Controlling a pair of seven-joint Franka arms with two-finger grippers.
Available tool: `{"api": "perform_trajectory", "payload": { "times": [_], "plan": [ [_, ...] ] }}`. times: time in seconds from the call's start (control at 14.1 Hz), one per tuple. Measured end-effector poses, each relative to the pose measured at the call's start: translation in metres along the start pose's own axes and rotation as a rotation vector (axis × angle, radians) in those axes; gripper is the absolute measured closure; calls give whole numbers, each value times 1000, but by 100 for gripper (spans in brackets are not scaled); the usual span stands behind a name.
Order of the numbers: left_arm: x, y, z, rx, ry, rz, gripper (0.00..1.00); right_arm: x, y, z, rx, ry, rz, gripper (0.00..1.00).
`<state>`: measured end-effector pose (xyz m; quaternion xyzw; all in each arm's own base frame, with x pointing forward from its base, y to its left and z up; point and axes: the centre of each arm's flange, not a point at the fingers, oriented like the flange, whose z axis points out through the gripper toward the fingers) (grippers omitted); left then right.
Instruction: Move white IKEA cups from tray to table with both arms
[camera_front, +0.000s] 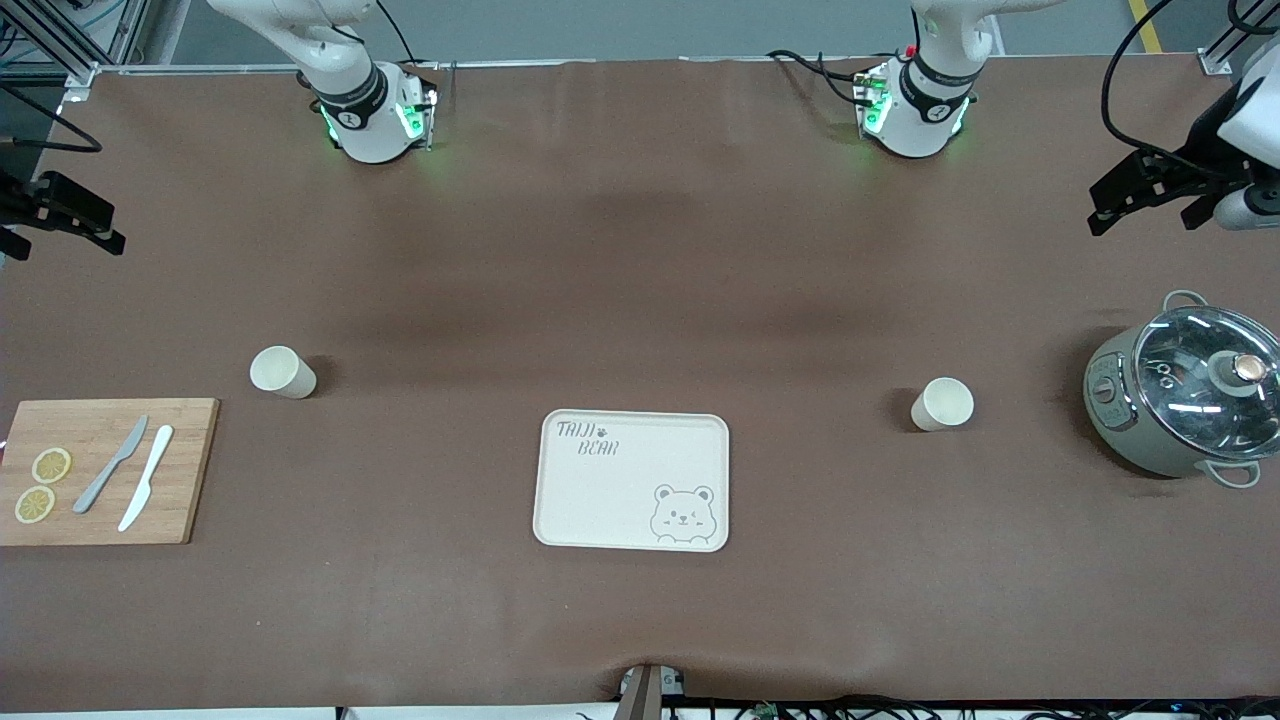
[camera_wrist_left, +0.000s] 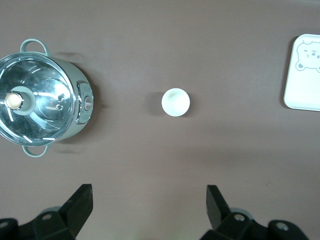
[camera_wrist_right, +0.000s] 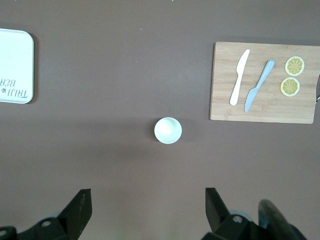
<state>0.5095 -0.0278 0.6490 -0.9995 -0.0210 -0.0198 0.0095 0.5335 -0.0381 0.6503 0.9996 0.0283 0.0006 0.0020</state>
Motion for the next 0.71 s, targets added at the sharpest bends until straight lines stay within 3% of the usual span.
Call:
{"api": "perform_trajectory", "payload": {
  "times": [0.71],
  "plan": [
    [22,-3,9,-9,-12,15,0,0,1,0,0,-1,2,0]
  ]
}}
